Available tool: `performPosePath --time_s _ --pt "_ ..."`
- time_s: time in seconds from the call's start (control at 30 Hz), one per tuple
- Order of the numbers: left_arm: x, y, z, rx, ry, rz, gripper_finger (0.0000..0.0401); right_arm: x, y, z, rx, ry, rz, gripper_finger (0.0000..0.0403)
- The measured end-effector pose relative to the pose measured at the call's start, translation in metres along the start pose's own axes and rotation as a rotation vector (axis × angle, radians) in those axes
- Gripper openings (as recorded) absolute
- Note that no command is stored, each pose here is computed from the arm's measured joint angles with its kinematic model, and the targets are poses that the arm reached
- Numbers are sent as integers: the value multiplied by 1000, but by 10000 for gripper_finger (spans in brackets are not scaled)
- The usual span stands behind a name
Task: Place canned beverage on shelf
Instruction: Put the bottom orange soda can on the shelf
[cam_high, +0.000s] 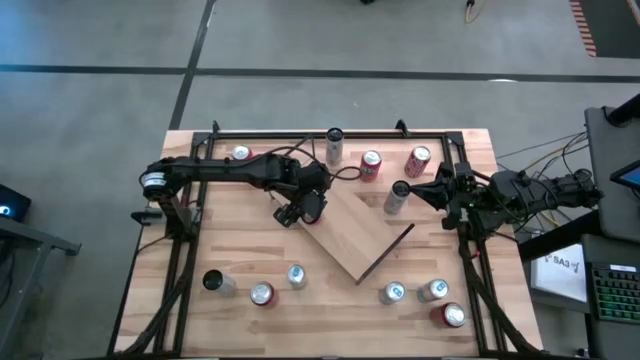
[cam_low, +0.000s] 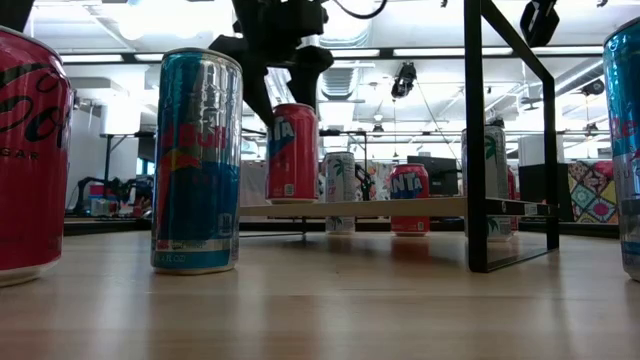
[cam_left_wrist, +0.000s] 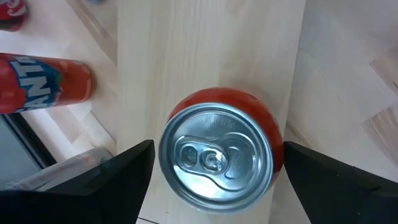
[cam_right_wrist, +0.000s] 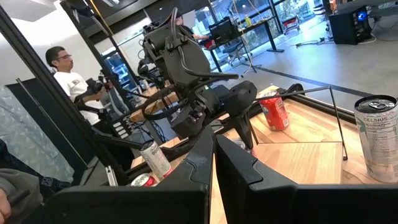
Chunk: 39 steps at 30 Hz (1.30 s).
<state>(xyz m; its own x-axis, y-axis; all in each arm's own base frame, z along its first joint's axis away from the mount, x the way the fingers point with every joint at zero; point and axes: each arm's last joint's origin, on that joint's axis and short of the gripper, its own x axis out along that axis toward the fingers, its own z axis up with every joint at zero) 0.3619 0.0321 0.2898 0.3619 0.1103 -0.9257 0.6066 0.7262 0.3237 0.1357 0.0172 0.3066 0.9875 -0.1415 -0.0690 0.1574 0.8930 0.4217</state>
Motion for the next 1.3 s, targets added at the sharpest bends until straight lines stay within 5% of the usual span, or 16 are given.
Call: performPosePath --time_s 0.3,0.57,0.73,1.0,1.3 --pt "-29 8 4 -46 0 27 336 0 0 0 2 0 0 9" --pt "-60 10 3 -236 5 15 307 0 0 0 3 0 0 9" --pt "-74 -2 8 -274 -55 43 233 0 0 0 3 -1 1 9" --pt "-95 -30 16 -354 -240 111 21 0 0 0 2 -2 1 9" --pt "-85 -76 5 -474 -461 256 2 4 -1 -5 -27 37 -32 9"
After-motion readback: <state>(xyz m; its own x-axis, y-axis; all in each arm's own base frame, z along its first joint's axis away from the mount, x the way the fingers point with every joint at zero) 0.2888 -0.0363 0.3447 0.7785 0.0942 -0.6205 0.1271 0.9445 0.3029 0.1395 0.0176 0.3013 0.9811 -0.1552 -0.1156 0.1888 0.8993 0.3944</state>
